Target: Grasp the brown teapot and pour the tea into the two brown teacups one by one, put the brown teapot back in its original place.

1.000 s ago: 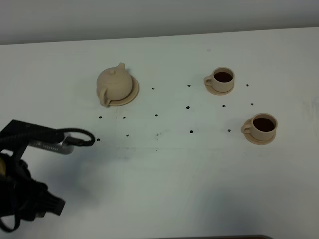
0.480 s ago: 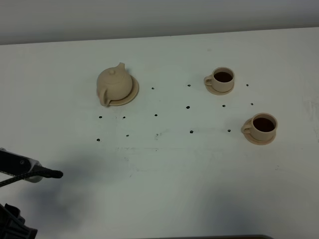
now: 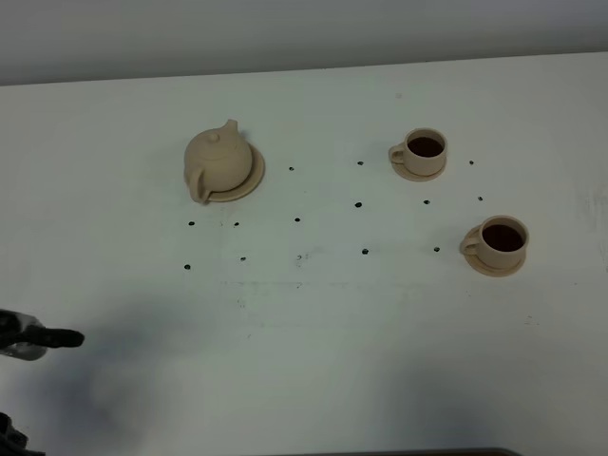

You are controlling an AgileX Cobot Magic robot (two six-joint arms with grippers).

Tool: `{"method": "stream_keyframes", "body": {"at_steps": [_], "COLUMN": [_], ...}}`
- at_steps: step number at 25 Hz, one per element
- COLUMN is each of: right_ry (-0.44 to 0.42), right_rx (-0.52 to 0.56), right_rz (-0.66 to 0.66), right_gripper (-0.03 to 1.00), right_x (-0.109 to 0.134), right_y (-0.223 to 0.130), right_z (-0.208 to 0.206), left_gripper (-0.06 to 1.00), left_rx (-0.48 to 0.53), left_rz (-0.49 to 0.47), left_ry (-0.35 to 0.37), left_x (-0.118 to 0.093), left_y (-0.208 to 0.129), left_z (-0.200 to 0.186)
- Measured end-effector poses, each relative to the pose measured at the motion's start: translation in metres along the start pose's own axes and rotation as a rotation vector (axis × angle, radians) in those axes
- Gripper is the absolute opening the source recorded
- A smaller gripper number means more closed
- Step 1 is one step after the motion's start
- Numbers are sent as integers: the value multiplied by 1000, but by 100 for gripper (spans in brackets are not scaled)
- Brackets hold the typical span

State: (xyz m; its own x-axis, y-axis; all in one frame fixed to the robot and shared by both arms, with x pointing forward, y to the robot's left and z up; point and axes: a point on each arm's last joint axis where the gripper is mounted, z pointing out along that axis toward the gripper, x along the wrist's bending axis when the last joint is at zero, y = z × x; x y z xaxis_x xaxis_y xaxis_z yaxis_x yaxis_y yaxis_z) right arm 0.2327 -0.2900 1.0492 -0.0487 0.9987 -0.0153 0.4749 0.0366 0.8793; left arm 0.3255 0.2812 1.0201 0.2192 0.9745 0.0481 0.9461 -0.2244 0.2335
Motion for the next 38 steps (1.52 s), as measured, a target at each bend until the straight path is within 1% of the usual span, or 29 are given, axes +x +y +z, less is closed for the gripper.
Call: {"method": "stream_keyframes", "body": {"at_steps": [3, 6, 8, 12, 15, 21, 29, 31, 38], "right_ry": [0, 0, 0, 0, 0, 0, 0, 0, 0], "right_rx": [0, 0, 0, 0, 0, 0, 0, 0, 0], "right_rz": [0, 0, 0, 0, 0, 0, 0, 0, 0], "right_gripper": [48, 48, 48, 48, 48, 48, 48, 48, 48], "right_x": [0, 0, 0, 0, 0, 0, 0, 0, 0], "right_y": [0, 0, 0, 0, 0, 0, 0, 0, 0], "right_z": [0, 0, 0, 0, 0, 0, 0, 0, 0], "left_gripper": [44, 44, 44, 44, 44, 44, 44, 44, 44], "left_rx": [-71, -133, -174, -278, -359, -535, -709, -724, -724], "left_rz": [-38, -107, -149, -222, -255, -264, -261, -261, -261], "left_ry": [17, 23, 25, 52, 73, 95, 112, 113, 113], "left_x": [6, 10, 12, 14, 13, 8, 3, 2, 2], "left_y": [-8, -15, -21, -33, -44, -66, -91, -93, -93], "left_z": [-3, -9, -13, -22, -28, -39, -46, -46, -46]}}
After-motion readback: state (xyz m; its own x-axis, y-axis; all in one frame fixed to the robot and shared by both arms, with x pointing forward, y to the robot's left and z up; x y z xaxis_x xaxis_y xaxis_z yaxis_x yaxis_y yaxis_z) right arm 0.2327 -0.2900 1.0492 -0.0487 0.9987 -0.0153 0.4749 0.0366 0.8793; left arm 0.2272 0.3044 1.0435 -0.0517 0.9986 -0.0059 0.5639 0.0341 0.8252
